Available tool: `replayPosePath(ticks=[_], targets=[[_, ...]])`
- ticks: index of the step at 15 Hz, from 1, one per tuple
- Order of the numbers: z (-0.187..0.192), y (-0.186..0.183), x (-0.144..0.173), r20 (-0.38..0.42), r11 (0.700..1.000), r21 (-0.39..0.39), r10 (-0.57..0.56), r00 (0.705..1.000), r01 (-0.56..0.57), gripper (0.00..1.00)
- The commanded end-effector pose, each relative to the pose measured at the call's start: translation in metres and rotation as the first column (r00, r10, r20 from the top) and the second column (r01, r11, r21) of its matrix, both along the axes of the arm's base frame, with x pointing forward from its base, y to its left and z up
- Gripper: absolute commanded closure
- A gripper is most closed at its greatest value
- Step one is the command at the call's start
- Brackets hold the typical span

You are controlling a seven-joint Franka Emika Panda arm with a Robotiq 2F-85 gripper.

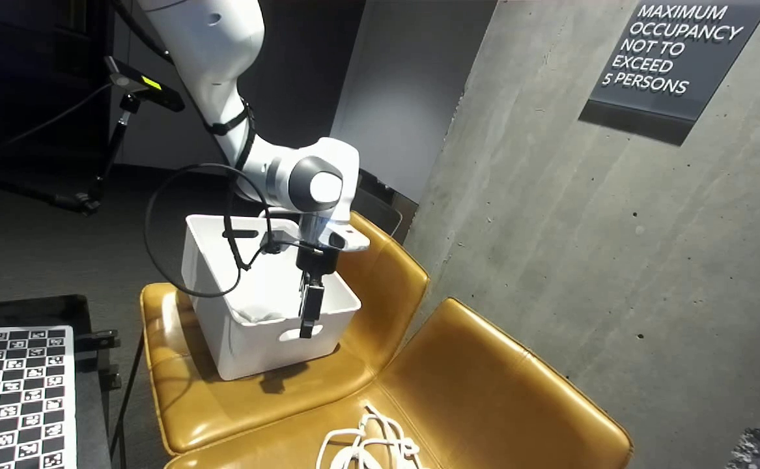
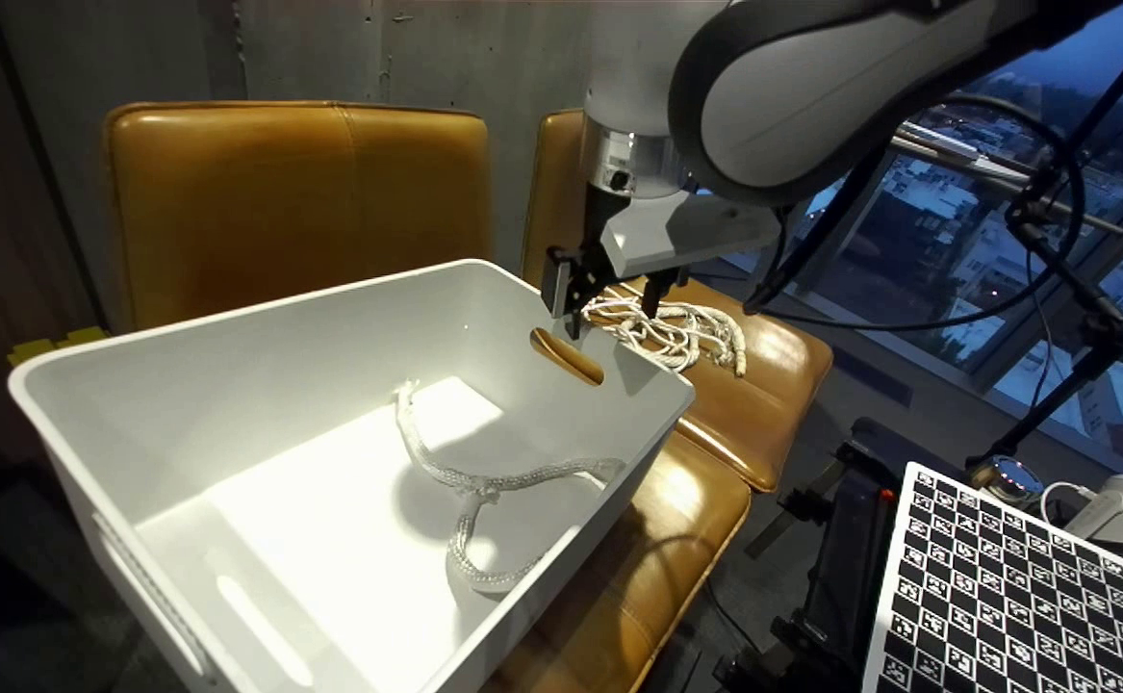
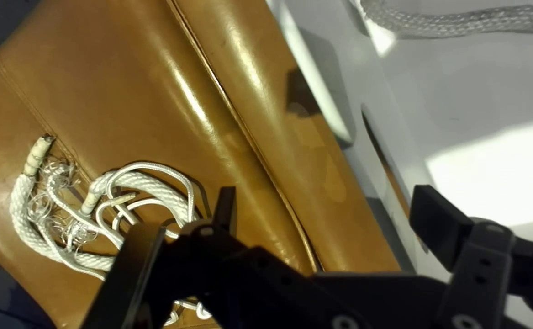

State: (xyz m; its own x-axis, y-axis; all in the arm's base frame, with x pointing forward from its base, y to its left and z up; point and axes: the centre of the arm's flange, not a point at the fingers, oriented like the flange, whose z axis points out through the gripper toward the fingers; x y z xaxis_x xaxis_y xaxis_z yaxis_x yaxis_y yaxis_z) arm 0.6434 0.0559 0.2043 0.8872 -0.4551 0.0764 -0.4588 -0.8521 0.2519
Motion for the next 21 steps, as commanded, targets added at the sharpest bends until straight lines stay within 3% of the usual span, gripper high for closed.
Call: replayPosePath(ticks=[1,10,21], targets=[[-0.014,0.005,-0.005,0.024,0.999,-0.002,0.039,0.999,-0.039,0.32],[-0.025,0.004,-0.001,0.034,0.999,-0.007,0.049,0.998,-0.049,1.00],[0.003,-0.098,-0.012,0.009,0.983,-0.105,0.151,0.988,-0.150,0.97]])
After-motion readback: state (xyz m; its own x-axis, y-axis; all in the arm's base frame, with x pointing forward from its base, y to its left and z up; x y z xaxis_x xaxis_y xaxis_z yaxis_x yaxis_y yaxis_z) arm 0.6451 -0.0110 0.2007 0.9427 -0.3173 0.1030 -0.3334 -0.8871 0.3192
